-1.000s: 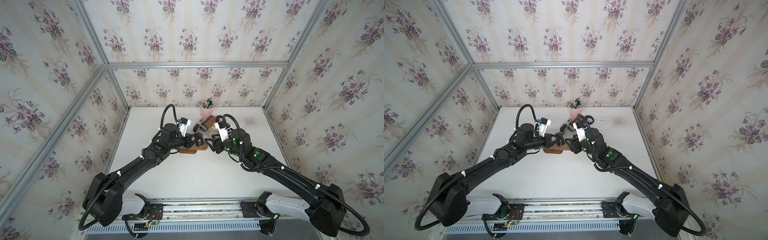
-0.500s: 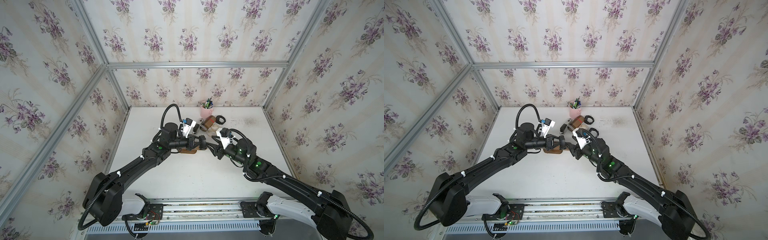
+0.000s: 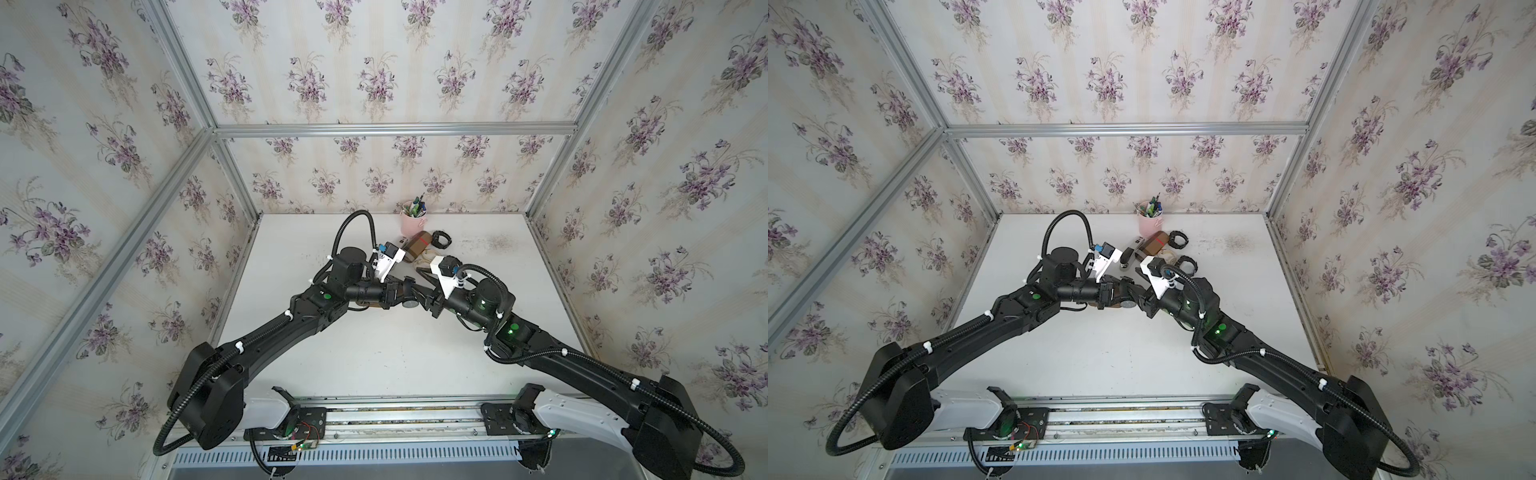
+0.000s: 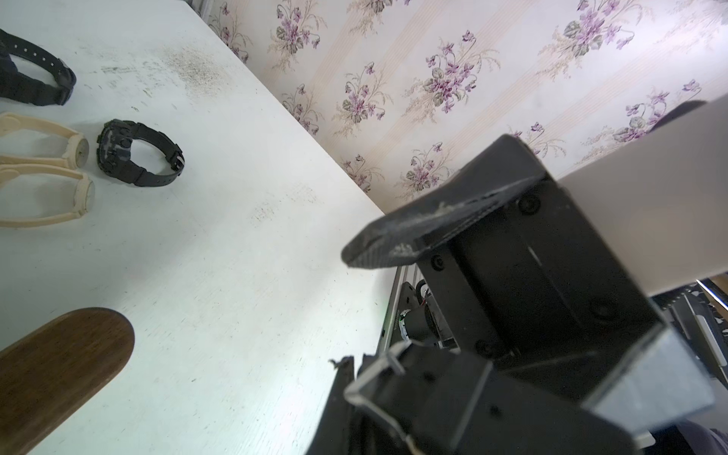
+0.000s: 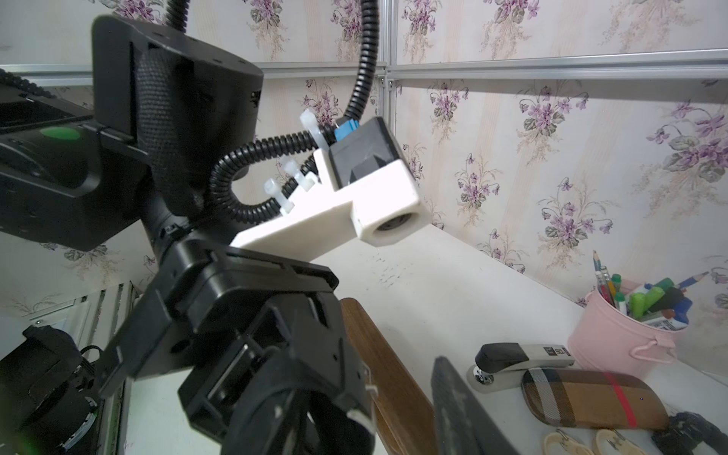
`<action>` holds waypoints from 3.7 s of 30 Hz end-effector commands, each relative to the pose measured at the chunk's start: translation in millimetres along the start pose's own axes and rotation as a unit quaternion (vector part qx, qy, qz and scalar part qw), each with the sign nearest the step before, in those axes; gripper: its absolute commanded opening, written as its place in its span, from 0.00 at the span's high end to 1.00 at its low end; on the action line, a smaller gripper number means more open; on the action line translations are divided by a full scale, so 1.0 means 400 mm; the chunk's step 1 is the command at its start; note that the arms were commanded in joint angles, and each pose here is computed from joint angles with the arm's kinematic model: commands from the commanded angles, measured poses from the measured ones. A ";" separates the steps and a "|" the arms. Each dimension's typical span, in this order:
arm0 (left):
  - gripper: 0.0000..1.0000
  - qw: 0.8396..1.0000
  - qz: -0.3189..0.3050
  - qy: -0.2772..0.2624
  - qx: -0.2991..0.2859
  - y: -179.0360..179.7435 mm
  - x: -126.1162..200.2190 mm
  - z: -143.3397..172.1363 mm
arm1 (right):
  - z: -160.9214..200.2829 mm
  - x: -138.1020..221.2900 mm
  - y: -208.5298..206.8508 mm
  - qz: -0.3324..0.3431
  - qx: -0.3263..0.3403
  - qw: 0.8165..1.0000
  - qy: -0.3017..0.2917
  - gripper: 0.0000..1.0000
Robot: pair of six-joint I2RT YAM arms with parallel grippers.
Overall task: Place watch on stand
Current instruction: Pick up the watch at the center of the board.
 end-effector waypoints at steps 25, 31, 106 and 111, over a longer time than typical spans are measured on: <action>0.46 0.989 -0.146 -0.027 -0.025 0.044 0.065 0.017 | -0.030 -0.021 -0.076 0.120 -0.103 0.987 0.010 1.00; 0.31 0.961 -0.265 -0.079 -0.029 0.083 0.141 0.024 | -0.023 -0.024 -0.107 0.174 -0.147 0.973 0.026 1.00; 0.44 0.979 -0.188 -0.063 -0.057 -0.005 0.058 0.029 | 0.037 -0.058 -0.039 0.122 -0.136 0.982 0.051 1.00; 0.48 0.979 -0.188 -0.063 -0.056 -0.005 0.060 0.030 | 0.042 -0.057 -0.034 0.118 -0.127 0.983 0.055 1.00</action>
Point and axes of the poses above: each gripper's point midway between its finger pads, its own x axis back along the fingers, its own y axis along the line the jaws close on, z = x × y, the point moved 5 cm from there along x, back along the fingers, and after that the axes turned 3 degrees about -x, right-handed, at the moved point
